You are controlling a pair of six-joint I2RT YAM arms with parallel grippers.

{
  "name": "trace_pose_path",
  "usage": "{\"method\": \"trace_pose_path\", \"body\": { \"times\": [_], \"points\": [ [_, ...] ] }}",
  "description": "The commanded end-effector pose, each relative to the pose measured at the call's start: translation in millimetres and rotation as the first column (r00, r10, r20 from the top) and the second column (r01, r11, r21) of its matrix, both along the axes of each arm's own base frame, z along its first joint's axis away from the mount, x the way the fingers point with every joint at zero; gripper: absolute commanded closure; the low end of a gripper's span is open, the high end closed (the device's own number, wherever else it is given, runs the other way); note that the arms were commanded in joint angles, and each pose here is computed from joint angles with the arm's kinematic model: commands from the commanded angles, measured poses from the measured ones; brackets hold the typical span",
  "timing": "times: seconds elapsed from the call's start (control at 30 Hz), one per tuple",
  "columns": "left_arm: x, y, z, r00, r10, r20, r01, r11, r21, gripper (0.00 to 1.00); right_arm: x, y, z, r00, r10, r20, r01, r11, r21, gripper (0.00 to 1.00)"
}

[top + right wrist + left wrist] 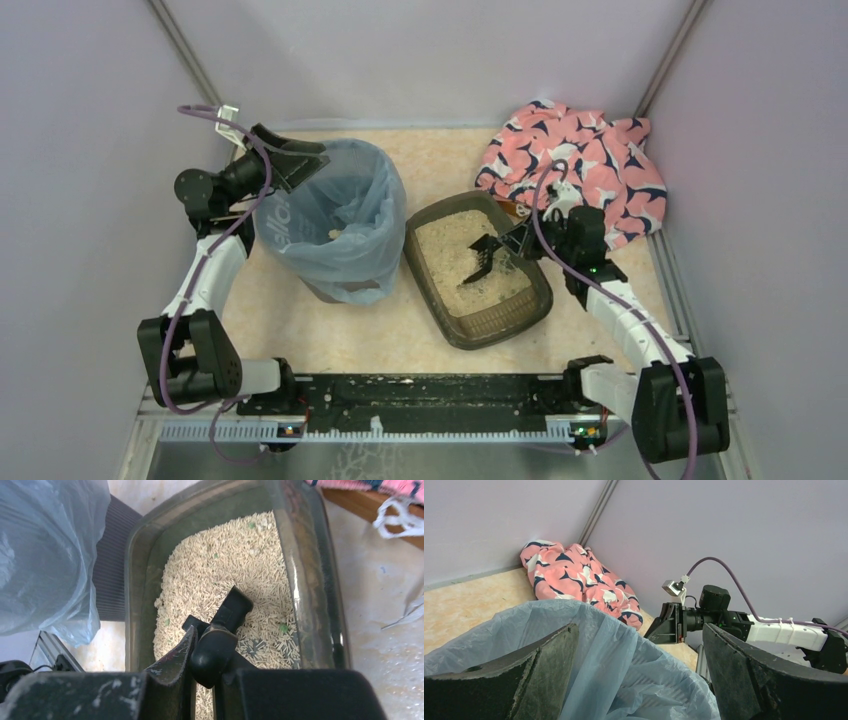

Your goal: Clean the litter box

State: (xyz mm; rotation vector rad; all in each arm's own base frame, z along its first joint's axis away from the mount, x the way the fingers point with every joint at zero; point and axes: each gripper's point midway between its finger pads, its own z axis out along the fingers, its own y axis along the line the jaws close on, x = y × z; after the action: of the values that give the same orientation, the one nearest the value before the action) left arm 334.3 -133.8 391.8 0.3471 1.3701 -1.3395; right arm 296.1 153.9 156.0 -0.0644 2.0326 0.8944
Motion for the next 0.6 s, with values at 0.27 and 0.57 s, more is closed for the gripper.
{"method": "trace_pose_path", "body": {
  "times": [0.27,0.57],
  "points": [
    [3.3,-2.6,3.2,0.999,0.003,0.033,-0.004,1.0,0.015,0.01,33.8,-3.2,77.5,0.977,-0.009,0.211,-0.015,0.994,0.112,1.0],
    [5.4,-2.1,1.7,1.0,0.003,0.024,-0.004,1.0,0.012,0.01,30.6,-20.0,85.8,0.963,-0.027,0.269,0.061,0.991,-0.12,1.0]
  ]
}}
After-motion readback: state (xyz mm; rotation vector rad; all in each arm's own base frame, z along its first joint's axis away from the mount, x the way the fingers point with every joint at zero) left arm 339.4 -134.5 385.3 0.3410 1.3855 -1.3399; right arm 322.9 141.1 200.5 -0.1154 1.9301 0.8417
